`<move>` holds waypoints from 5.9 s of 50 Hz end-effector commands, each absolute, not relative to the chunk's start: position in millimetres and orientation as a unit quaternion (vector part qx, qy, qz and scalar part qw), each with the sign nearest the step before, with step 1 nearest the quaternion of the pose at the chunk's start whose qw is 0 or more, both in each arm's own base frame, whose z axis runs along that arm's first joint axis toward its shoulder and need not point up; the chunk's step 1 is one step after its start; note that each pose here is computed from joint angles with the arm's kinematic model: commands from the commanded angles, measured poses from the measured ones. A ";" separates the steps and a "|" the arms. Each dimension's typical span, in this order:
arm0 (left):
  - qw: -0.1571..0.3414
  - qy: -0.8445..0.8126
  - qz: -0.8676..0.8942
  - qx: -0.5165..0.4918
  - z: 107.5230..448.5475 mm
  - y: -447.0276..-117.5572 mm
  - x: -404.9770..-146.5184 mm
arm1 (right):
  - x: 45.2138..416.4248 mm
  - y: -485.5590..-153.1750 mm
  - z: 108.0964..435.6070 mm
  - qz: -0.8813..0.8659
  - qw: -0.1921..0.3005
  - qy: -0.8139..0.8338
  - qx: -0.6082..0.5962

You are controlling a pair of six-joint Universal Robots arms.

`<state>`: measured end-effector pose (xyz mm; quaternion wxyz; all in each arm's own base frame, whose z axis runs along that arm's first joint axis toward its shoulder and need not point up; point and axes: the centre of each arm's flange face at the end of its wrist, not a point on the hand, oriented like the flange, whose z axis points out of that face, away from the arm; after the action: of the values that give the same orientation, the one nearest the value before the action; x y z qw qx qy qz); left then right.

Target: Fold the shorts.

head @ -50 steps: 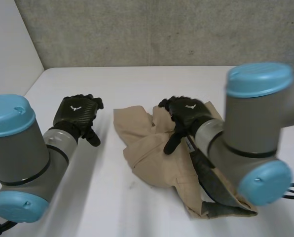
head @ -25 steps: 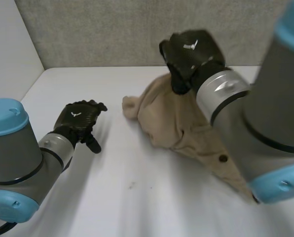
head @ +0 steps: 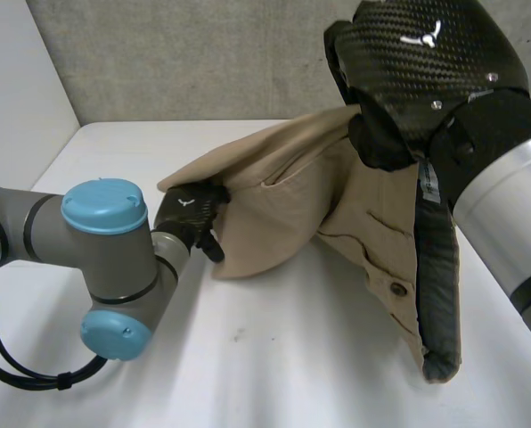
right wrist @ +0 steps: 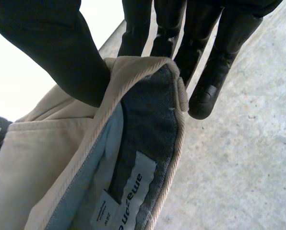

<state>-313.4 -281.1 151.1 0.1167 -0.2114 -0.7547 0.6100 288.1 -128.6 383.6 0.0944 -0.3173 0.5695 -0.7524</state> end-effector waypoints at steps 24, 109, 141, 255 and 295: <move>0.126 -0.800 0.561 -0.170 196.9 -202.4 -234.6 | 298.9 -139.9 338.6 -0.701 0.088 0.615 -0.349; 0.180 -0.716 0.650 -0.180 212.6 -262.7 -265.4 | 278.0 -175.1 325.9 -0.701 0.044 0.640 -0.310; 0.293 -0.735 0.576 -0.206 119.9 -288.8 -366.0 | 294.8 -135.6 331.8 -0.700 0.089 0.616 -0.351; 0.075 -0.685 0.698 -0.196 233.0 -284.7 -248.1 | 279.4 -256.4 256.9 -0.659 0.089 0.690 -0.287; 0.061 -0.811 0.557 -0.171 163.2 -231.2 -206.6 | 287.1 -281.3 120.0 -0.522 0.125 0.772 -0.341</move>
<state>-206.6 -233.8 164.9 0.0605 -0.1697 -0.8089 0.5597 284.0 -268.3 124.9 0.1371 -0.3446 0.7732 -0.5143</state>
